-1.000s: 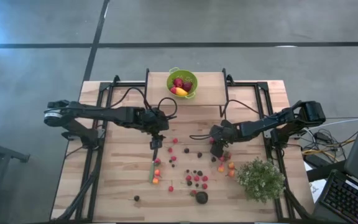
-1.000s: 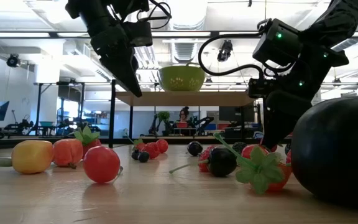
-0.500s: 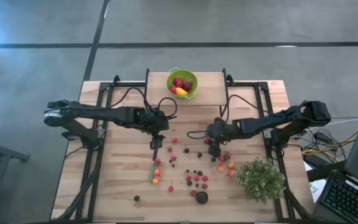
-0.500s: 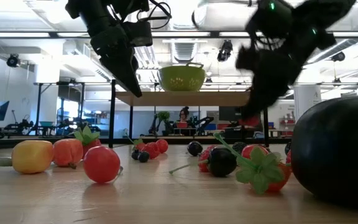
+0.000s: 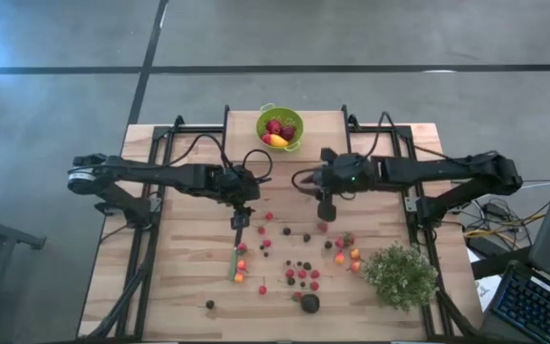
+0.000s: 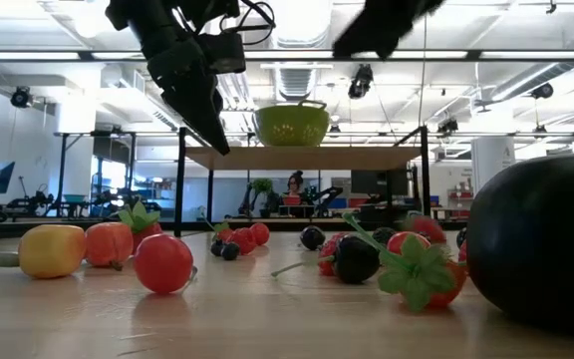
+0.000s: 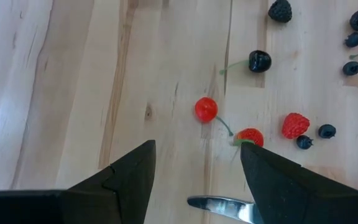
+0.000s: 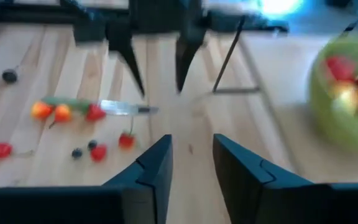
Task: Pick & Place Fruit
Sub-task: Put the strawberry into the green colander on the shelf, then put the blackberry into the green colander on the shelf
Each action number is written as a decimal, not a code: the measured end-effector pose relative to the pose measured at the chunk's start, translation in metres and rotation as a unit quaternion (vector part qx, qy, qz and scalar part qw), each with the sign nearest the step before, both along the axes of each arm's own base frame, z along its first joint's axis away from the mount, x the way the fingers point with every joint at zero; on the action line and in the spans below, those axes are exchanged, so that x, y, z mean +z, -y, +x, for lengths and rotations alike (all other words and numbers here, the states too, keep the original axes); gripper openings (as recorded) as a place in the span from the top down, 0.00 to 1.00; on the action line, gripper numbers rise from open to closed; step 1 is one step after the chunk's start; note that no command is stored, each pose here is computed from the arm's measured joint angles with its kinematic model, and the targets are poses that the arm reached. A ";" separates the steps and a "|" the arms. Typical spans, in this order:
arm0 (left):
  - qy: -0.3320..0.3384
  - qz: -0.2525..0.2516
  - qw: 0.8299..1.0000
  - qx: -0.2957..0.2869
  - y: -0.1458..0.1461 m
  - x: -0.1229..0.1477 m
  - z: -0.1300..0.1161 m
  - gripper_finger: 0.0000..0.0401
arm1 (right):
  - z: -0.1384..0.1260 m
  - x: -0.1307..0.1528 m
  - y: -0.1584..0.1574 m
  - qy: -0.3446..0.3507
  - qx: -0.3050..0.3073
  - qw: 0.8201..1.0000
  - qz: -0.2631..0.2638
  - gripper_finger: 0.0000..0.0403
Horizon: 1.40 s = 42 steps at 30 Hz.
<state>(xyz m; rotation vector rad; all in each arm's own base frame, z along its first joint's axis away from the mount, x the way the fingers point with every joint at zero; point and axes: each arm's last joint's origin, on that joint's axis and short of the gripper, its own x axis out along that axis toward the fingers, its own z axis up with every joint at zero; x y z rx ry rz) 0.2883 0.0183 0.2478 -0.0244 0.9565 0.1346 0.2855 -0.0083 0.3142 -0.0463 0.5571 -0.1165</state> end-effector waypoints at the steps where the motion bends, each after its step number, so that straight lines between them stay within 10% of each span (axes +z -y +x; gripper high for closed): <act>1: 0.000 0.000 1.000 0.000 0.000 0.000 0.000 0.40 | -0.001 0.006 0.000 -0.002 0.002 1.000 -0.004 0.75; 9: -0.004 0.000 1.000 0.000 0.000 0.000 -0.001 0.40 | -0.010 0.002 -0.001 -0.110 -0.016 0.993 0.025 0.82; 19: -0.022 -0.002 1.000 0.000 0.000 -0.002 -0.004 0.40 | -0.036 -0.071 -0.009 -0.266 -0.099 0.953 0.106 0.75; 42: -0.022 -0.009 1.000 0.011 0.000 -0.003 -0.004 0.40 | -0.034 -0.106 -0.043 -0.210 -0.016 0.967 0.141 0.51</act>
